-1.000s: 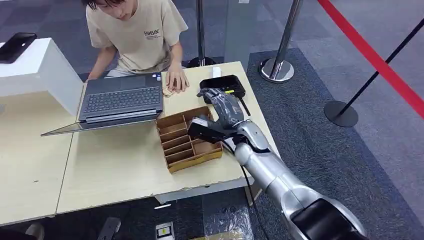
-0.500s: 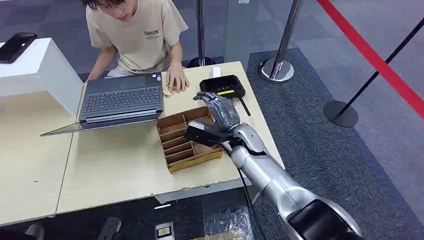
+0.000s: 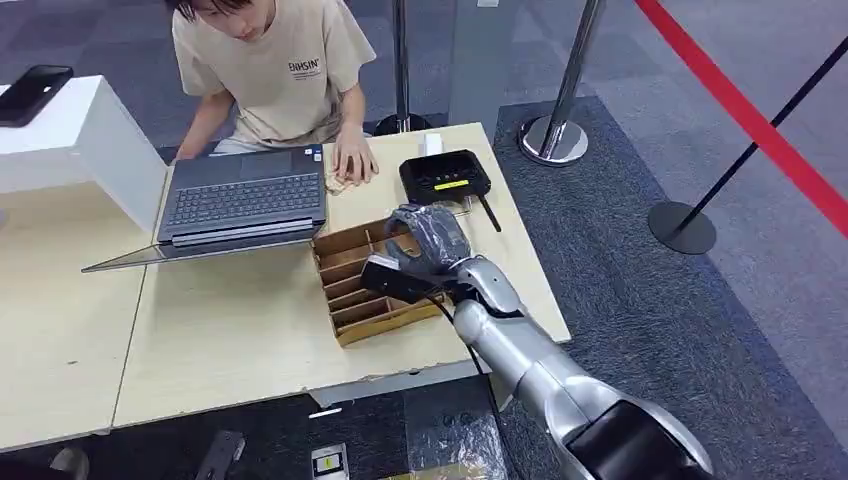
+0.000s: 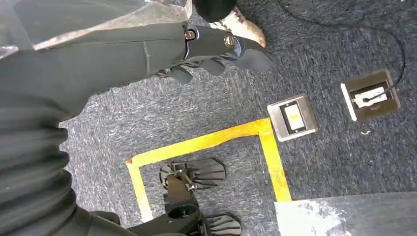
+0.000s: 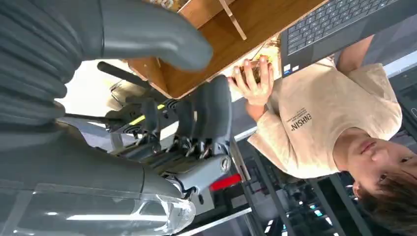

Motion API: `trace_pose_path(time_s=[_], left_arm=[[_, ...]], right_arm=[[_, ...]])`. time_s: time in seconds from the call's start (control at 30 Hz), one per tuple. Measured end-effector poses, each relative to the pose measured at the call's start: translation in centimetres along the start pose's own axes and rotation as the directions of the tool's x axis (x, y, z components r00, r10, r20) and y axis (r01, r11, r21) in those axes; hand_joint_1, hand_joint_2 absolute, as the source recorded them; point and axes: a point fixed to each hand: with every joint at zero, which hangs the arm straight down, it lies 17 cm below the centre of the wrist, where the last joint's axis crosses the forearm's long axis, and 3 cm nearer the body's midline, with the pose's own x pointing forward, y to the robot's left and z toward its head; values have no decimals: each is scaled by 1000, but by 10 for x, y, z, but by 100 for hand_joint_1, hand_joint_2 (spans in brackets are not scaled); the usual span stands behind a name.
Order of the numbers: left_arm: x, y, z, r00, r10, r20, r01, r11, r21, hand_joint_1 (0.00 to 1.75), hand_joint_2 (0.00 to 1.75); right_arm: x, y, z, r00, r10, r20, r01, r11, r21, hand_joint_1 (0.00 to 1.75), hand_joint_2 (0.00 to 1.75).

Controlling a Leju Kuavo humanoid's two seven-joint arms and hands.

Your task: Pass the card to the sensor for recognition and then transmit it.

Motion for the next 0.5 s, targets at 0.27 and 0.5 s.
trace_pose_path(time_s=[0.27, 0.5], left_arm=[[2, 0, 0, 1000, -4, 2, 4, 1000, -1, 0, 175], [2, -1, -1, 1000, -5, -6, 5, 1000, -2, 0, 175]], right_arm=[[0, 8, 3, 1000, -7, -11, 8, 1000, 18, 58, 175], [-1, 16, 6, 1000, -12, -21, 12, 999, 33, 61, 175]])
